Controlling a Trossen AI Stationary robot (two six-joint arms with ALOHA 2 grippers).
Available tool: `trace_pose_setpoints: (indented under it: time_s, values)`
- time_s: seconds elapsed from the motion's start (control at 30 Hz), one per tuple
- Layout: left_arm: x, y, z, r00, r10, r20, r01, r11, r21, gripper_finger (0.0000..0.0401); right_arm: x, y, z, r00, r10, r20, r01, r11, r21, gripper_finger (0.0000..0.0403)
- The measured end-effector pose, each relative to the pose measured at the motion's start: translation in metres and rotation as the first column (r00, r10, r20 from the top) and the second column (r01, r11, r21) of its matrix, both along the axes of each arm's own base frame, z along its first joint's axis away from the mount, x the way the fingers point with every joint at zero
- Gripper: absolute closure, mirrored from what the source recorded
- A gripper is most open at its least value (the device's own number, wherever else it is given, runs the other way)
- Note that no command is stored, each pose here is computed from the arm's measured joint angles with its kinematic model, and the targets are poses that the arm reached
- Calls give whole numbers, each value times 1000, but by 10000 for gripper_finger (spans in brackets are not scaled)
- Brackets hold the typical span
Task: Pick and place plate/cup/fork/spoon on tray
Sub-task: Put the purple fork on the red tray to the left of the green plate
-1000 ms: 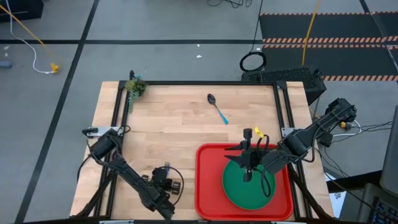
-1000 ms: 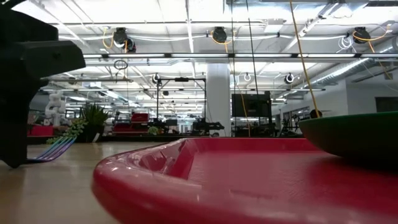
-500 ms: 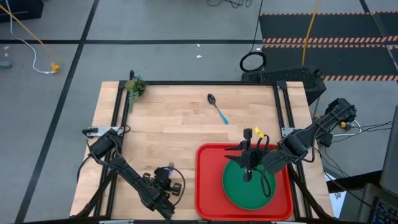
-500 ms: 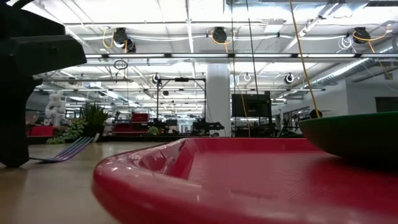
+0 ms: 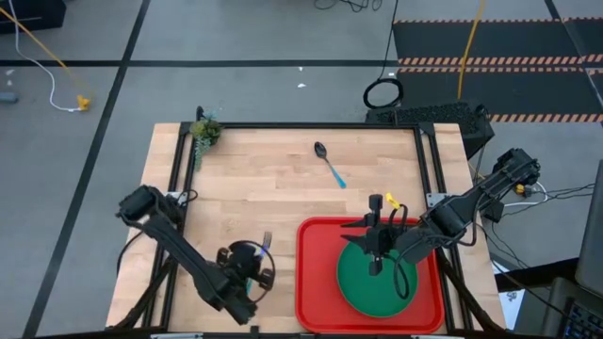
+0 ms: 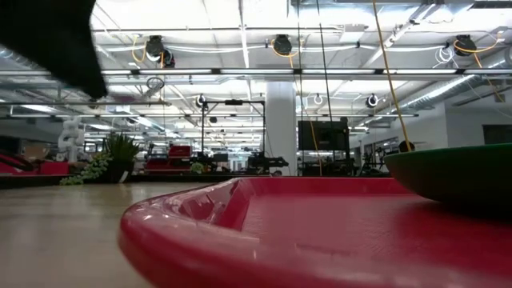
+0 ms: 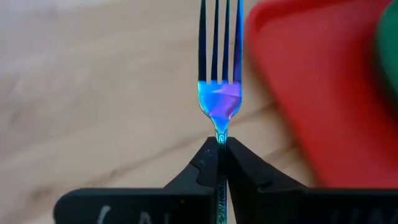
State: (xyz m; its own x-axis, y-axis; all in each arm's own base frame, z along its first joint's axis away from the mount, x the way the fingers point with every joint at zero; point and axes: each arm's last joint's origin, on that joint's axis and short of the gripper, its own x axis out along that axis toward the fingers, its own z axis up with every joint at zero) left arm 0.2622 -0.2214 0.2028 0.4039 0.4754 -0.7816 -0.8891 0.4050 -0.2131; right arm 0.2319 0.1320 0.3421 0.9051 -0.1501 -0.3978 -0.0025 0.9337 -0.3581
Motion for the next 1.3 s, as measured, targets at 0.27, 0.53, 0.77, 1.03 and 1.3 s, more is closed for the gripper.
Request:
trace_pose_setpoints:
  time_s: [0.27, 0.53, 0.77, 1.03, 1.3]
  values:
    - [16, 15, 26, 988, -66, 138, 61, 997, 41, 391, 0, 0, -1, 999, 38, -24, -41, 994, -104, 303]
    - [60, 25, 38, 935, -148, 323, 152, 988, 11, 384, -9, -1, -3, 993, 70, -95, -87, 980, -181, 303]
    - [98, 22, 32, 853, -191, 485, 199, 979, 36, 383, -26, -2, -4, 987, 62, -146, -81, 988, -132, 303]
    - [133, 2, 10, 831, -154, 535, 177, 984, 9, 383, -51, 5, -4, 976, 93, -195, -109, 991, -73, 303]
    - [171, -1, 9, 882, -136, 451, 136, 990, 32, 382, -65, 20, -4, 967, 162, -195, -173, 984, -43, 303]
